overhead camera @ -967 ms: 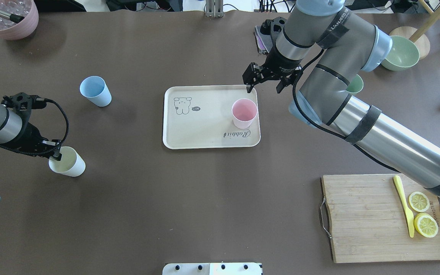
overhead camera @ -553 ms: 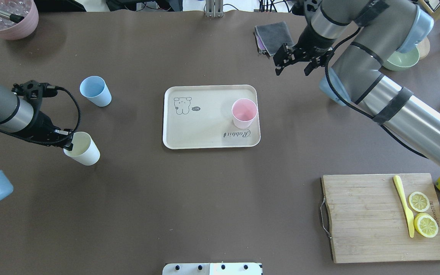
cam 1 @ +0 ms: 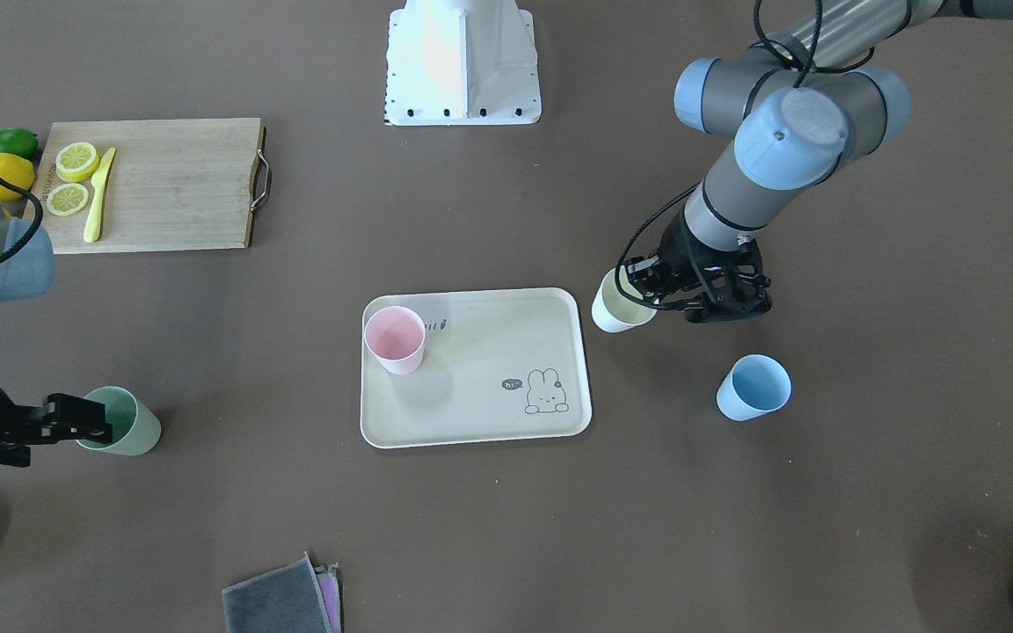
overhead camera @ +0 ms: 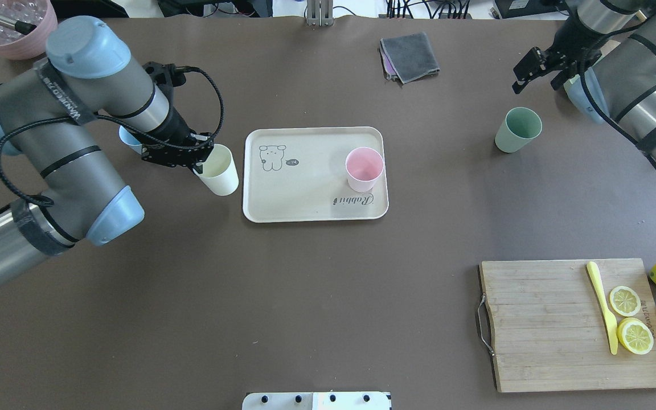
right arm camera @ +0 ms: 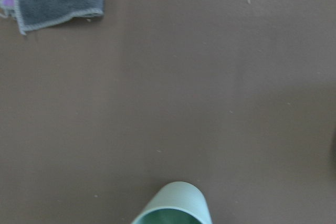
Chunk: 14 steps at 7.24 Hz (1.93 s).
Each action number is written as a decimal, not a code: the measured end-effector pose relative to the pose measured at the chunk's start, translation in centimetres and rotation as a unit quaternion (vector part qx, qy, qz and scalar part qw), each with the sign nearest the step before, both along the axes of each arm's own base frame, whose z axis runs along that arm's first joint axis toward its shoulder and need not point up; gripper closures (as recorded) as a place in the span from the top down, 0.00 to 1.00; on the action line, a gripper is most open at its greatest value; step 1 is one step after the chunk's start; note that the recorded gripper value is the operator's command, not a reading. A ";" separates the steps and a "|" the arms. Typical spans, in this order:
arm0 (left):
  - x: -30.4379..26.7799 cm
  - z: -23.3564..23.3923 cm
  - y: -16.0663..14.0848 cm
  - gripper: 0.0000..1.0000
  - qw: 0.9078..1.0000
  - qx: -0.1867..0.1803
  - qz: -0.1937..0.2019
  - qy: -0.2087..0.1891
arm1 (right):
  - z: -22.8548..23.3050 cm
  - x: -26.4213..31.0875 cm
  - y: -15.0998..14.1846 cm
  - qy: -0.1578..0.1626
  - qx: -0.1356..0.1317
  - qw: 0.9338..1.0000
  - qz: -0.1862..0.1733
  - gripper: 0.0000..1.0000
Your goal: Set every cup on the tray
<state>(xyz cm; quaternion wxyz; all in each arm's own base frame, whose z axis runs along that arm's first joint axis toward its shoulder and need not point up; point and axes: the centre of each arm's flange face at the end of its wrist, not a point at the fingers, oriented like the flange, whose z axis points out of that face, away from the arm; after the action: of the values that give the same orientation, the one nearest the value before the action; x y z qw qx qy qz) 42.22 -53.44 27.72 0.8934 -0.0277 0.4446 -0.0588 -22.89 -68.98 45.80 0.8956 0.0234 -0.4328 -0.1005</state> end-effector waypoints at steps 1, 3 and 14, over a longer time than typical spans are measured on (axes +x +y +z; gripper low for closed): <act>2.3 -1.2 -0.5 0.00 1.000 0.000 -0.009 -0.007 | 2.8 1.0 0.8 0.006 -0.005 1.000 -0.005 1.00; 5.9 -2.8 -0.8 0.00 1.000 -0.004 -0.021 -0.010 | 5.3 0.7 2.1 0.012 -0.012 1.000 -0.017 1.00; -8.2 1.8 -4.2 0.98 0.996 0.065 -0.007 -0.054 | 2.7 -4.0 1.6 0.013 -0.040 0.999 -0.013 0.00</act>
<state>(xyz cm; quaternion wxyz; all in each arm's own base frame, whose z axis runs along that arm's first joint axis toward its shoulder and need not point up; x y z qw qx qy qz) 34.03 -57.65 29.47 0.9156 0.0368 0.3987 -0.0373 -26.86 -67.35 48.50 0.8999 -0.0195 -0.4254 -0.0945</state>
